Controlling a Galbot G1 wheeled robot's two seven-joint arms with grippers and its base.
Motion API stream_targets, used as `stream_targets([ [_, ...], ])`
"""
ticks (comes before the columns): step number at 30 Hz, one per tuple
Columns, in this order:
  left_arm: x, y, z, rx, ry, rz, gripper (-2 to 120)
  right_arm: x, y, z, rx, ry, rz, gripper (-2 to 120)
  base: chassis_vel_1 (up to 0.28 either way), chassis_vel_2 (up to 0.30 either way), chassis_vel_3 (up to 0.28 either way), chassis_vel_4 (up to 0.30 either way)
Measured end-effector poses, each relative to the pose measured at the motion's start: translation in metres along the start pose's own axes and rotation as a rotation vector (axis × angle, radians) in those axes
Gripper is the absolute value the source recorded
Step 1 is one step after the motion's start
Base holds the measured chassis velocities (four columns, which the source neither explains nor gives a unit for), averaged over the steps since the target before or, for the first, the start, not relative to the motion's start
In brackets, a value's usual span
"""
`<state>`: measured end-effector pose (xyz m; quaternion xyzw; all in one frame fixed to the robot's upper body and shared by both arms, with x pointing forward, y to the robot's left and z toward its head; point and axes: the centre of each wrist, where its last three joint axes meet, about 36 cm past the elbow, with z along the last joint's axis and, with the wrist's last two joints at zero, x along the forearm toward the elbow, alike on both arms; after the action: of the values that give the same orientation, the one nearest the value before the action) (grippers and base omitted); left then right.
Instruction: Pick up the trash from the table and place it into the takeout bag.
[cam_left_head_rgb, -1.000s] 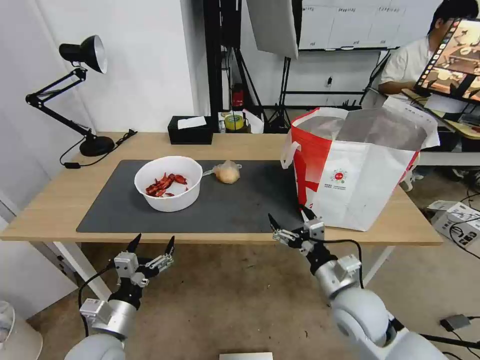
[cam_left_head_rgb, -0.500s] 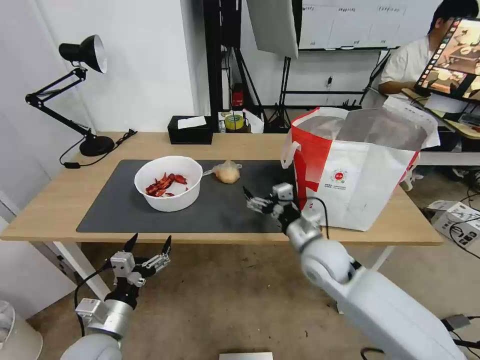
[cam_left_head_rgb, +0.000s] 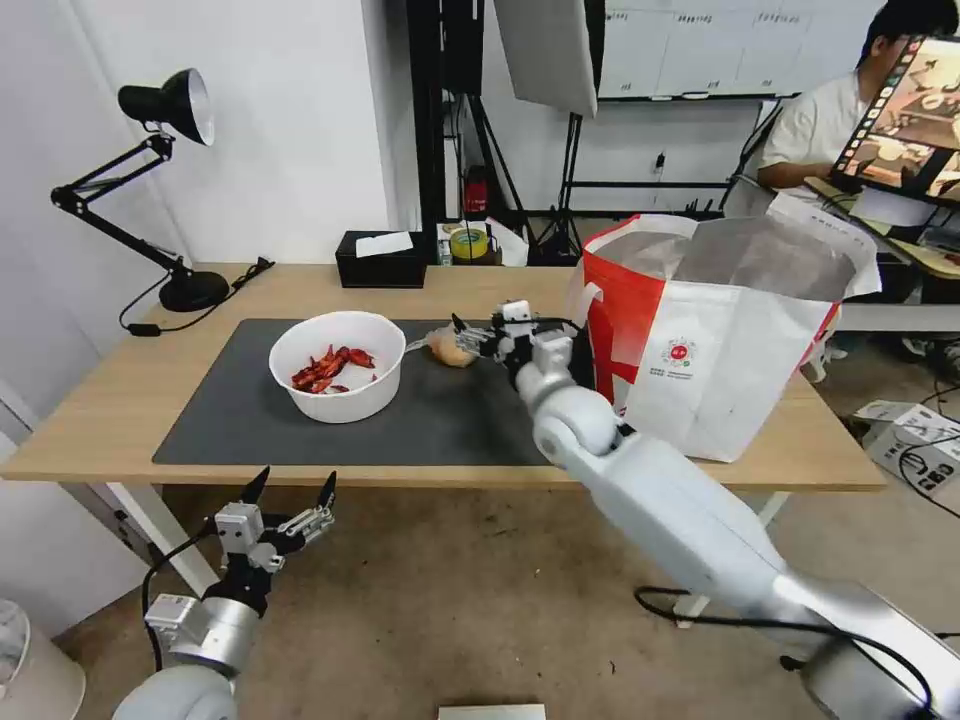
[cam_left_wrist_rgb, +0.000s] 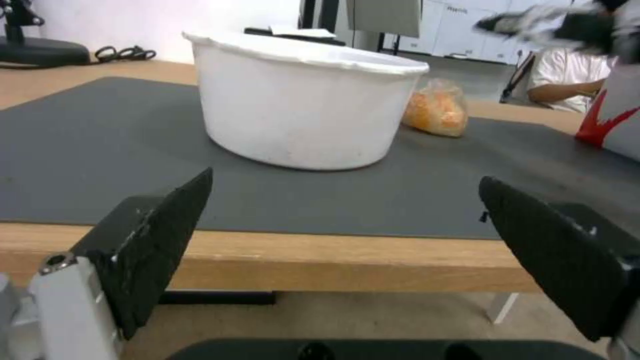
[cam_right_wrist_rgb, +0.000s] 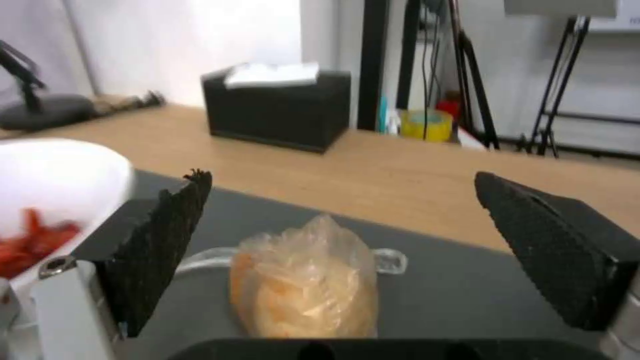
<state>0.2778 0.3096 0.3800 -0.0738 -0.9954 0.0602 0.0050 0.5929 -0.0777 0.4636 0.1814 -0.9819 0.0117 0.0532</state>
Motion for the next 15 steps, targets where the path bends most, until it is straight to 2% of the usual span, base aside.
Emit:
stream_targets([
  [6,0.002,0.002,0.000,-0.001,0.001,-0.003,100,-0.043,0.011,0.007,-0.005,0.092,0.002,100,0.000,0.000,0.000,0.000],
  [15,0.004,0.003,0.002,-0.002,-0.005,0.004,100,-0.061,0.021,0.011,0.042,0.154,0.004,100,0.000,0.000,0.000,0.000],
])
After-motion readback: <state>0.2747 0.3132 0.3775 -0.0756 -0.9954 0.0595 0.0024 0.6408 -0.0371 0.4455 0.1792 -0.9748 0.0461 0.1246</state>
